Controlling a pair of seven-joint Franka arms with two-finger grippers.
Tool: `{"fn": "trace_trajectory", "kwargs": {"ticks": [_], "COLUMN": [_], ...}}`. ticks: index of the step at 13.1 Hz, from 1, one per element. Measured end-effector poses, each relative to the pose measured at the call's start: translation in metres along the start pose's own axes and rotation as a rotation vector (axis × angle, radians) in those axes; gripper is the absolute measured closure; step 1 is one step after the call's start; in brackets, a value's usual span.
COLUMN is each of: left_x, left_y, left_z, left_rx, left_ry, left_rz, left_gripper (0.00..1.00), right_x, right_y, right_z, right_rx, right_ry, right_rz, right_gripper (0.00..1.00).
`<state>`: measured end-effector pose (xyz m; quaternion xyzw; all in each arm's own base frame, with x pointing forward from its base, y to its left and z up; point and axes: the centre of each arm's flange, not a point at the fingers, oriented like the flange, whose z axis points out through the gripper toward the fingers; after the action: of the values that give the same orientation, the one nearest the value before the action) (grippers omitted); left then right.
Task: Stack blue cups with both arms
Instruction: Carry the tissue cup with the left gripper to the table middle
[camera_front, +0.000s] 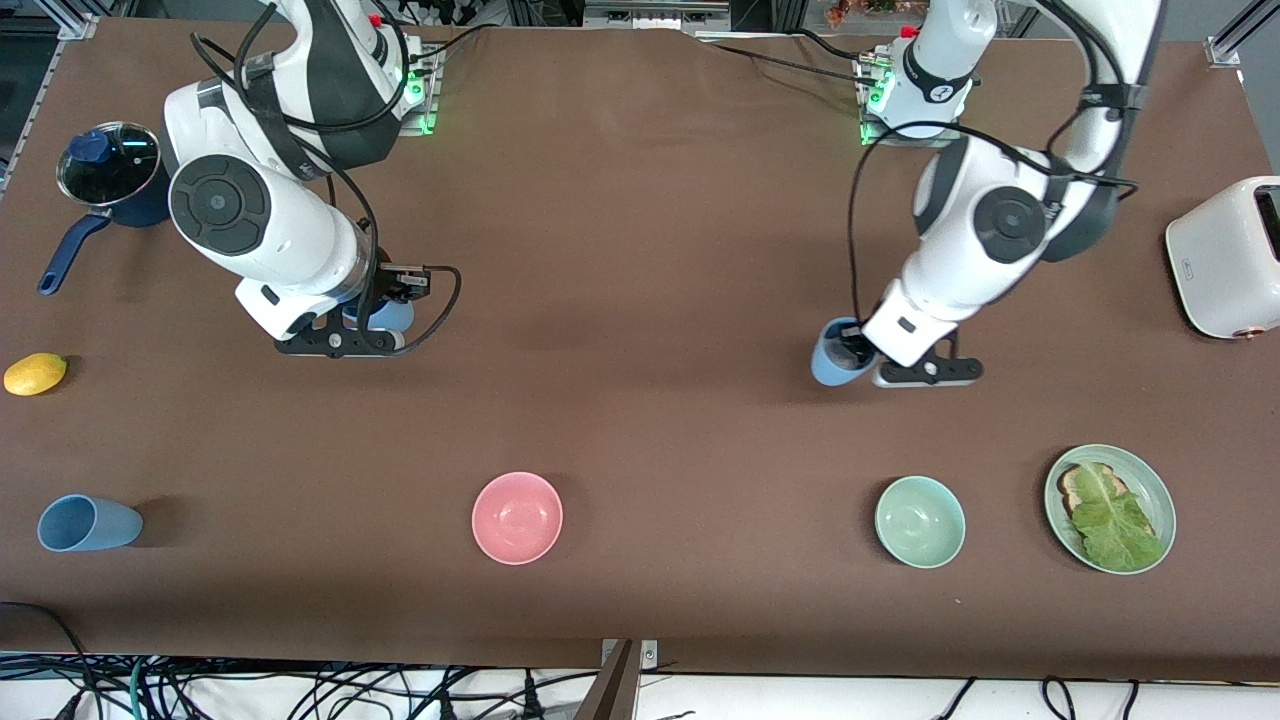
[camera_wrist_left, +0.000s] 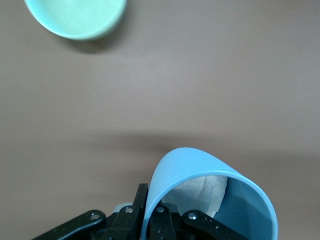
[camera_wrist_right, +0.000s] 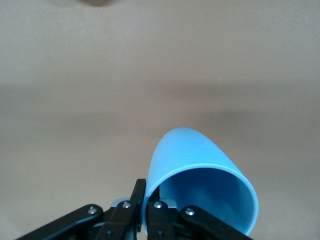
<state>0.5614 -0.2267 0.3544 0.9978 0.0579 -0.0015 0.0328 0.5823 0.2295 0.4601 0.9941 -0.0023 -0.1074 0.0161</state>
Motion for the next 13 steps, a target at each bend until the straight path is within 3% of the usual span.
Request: {"fn": "trace_trajectory", "kwargs": {"ticks": [5, 13], "left_x": [-0.040, -0.051], "left_y": [0.093, 0.186], "left_z": [0.024, 0.092], "left_rx": [0.013, 0.017], "left_ry": [-0.013, 0.010], "left_rz": [-0.126, -0.231], "left_gripper": [0.95, 0.95], "right_x": [0.000, 0.000], "right_y": [-0.001, -0.001], "right_z": [0.000, 0.000], "right_rx": [0.000, 0.000], "right_ry": [0.000, 0.000], "right_rz": [-0.001, -0.001], "right_gripper": [0.95, 0.95]}}
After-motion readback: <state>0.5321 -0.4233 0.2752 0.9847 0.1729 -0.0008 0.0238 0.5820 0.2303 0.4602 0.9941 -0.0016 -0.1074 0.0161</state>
